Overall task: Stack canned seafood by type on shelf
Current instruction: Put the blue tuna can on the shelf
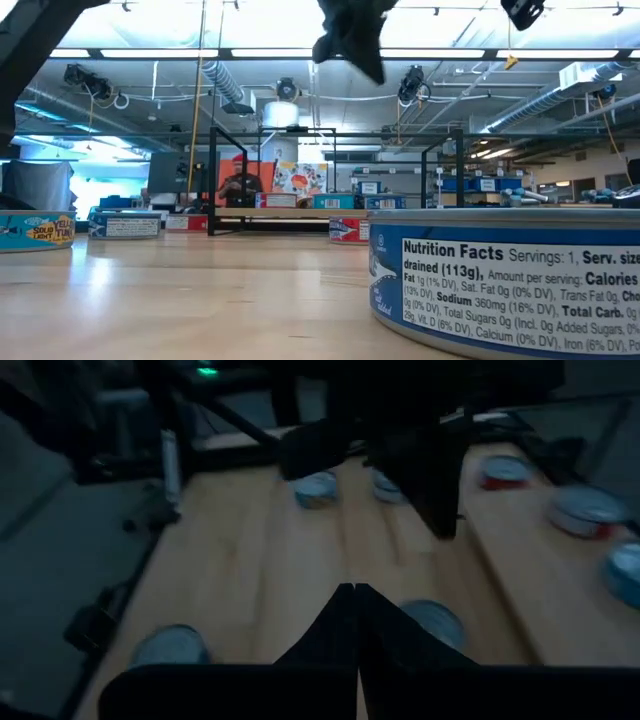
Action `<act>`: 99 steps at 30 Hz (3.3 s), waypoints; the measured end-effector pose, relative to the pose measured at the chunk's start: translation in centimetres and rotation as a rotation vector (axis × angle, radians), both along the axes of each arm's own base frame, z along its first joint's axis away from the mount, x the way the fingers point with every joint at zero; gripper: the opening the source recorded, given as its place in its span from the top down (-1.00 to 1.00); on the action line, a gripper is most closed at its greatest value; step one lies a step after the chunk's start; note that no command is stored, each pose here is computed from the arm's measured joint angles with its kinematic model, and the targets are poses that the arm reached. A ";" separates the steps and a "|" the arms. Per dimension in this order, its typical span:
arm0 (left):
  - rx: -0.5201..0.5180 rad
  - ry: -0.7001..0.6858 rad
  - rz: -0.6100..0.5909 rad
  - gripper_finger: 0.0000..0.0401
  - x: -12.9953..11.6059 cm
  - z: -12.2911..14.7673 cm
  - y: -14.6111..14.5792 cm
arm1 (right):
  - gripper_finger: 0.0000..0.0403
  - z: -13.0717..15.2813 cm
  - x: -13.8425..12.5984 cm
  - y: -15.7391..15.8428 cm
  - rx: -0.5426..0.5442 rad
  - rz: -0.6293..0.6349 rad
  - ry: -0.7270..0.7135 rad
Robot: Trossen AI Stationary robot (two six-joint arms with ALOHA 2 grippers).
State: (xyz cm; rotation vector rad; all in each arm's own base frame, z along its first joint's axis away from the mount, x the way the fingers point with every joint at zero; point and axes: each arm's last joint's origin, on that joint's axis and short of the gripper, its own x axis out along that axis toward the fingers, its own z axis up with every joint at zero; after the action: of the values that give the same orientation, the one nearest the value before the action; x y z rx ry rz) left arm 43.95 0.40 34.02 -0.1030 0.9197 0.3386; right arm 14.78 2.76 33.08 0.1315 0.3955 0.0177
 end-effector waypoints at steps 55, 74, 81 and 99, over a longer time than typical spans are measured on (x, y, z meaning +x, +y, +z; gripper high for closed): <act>-0.271 -0.750 -0.302 1.00 -14.4 -5.6 -7.7 | 0.95 -2.3 10.5 1.8 0.365 -0.424 0.427; -0.276 -0.830 -0.126 1.00 -14.5 -4.5 -3.7 | 0.65 -13.2 7.9 -4.7 0.756 -0.960 0.743; -0.284 -0.819 -0.186 1.00 -14.3 -4.5 -2.0 | 0.64 -14.3 7.2 -2.6 0.838 -1.034 0.749; -0.314 -0.800 -0.357 1.00 -14.4 -4.5 0.2 | 0.63 -12.0 3.3 12.9 0.591 -0.009 1.021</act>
State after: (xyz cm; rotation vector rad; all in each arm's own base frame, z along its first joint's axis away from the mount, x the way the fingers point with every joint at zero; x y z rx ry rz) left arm 29.58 0.61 29.48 -0.3314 0.1769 -0.1860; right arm 18.12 15.68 21.07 0.7394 1.4059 0.0588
